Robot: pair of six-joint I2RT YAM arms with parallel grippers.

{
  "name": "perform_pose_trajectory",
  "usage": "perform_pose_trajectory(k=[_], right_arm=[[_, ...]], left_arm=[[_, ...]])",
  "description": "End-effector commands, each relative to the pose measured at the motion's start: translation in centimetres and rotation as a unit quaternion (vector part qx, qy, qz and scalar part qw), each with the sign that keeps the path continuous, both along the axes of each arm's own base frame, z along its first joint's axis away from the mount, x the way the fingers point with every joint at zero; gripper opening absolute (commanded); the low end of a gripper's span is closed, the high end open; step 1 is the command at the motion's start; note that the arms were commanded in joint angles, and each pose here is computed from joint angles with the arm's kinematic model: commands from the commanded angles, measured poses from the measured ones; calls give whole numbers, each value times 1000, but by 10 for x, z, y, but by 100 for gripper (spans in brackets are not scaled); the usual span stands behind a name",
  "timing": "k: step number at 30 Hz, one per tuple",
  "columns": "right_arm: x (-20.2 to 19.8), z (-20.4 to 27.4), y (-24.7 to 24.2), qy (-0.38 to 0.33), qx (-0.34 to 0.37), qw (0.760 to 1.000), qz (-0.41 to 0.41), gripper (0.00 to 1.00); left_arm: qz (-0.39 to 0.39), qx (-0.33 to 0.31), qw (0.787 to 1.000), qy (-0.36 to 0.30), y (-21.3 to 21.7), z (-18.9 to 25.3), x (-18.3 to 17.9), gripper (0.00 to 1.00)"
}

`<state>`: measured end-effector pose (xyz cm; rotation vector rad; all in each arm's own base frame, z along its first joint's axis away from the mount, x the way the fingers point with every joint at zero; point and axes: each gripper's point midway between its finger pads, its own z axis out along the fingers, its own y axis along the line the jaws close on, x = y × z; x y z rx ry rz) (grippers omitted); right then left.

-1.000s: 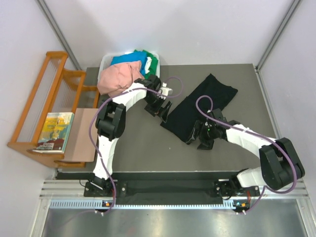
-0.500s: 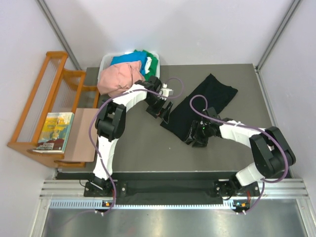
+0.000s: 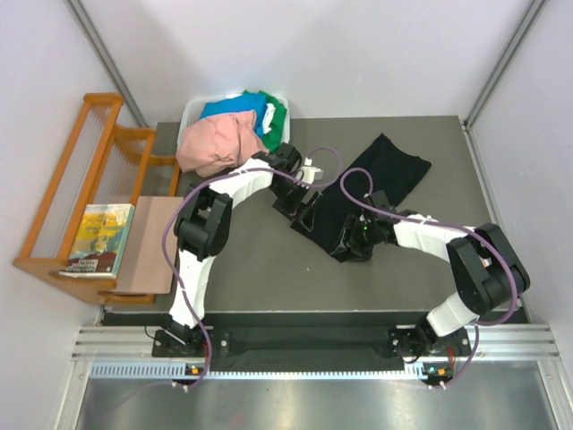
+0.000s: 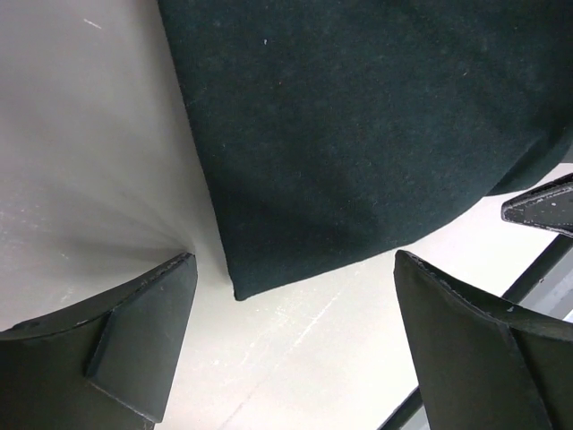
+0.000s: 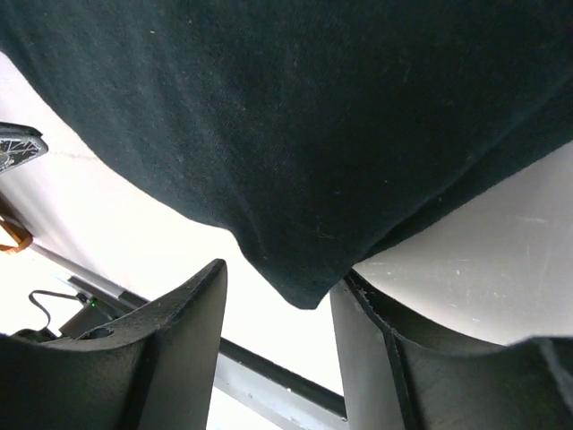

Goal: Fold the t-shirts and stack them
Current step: Fold the tshirt

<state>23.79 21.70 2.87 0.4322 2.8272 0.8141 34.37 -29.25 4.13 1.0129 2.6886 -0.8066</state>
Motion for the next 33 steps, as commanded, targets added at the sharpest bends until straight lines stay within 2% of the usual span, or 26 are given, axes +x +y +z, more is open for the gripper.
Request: perform_pose_trajectory(k=[1, 7, 12, 17, 18, 22, 26, 30, 33], right_arm=[[16, 13, 9, -31, 3, 999, 5, 49], [20, 14, 9, -36, 0, 999, 7, 45], [21, 13, 9, -39, -4, 999, 10, 38], [20, 15, 8, -39, -4, 999, 10, 36], [19, 15, 8, -39, -5, 999, 9, 35], [18, 16, 6, -39, -5, 999, 7, 31], [16, 17, 5, -39, -8, 999, 8, 23], [13, 17, 2, -38, -11, 999, 8, 12], [11, 17, 0, -37, -14, 999, 8, 9]], left_arm=[[-2, 3, 1000, 9, 3, -6, -11, 95], [-8, 12, 1000, 18, 12, -16, -23, 88], [-9, 12, 1000, 22, 14, -19, -27, 74], [-9, 9, 1000, 15, 11, -19, -19, 52], [-8, 10, 1000, 15, 11, -21, -18, 44], [-8, 9, 1000, 14, 9, -24, -15, 26], [-9, 16, 1000, 11, 11, -27, -15, 20], [-12, 21, 1000, 8, 15, -27, -15, 20], [-15, 26, 1000, 6, 19, -22, -17, 19]])
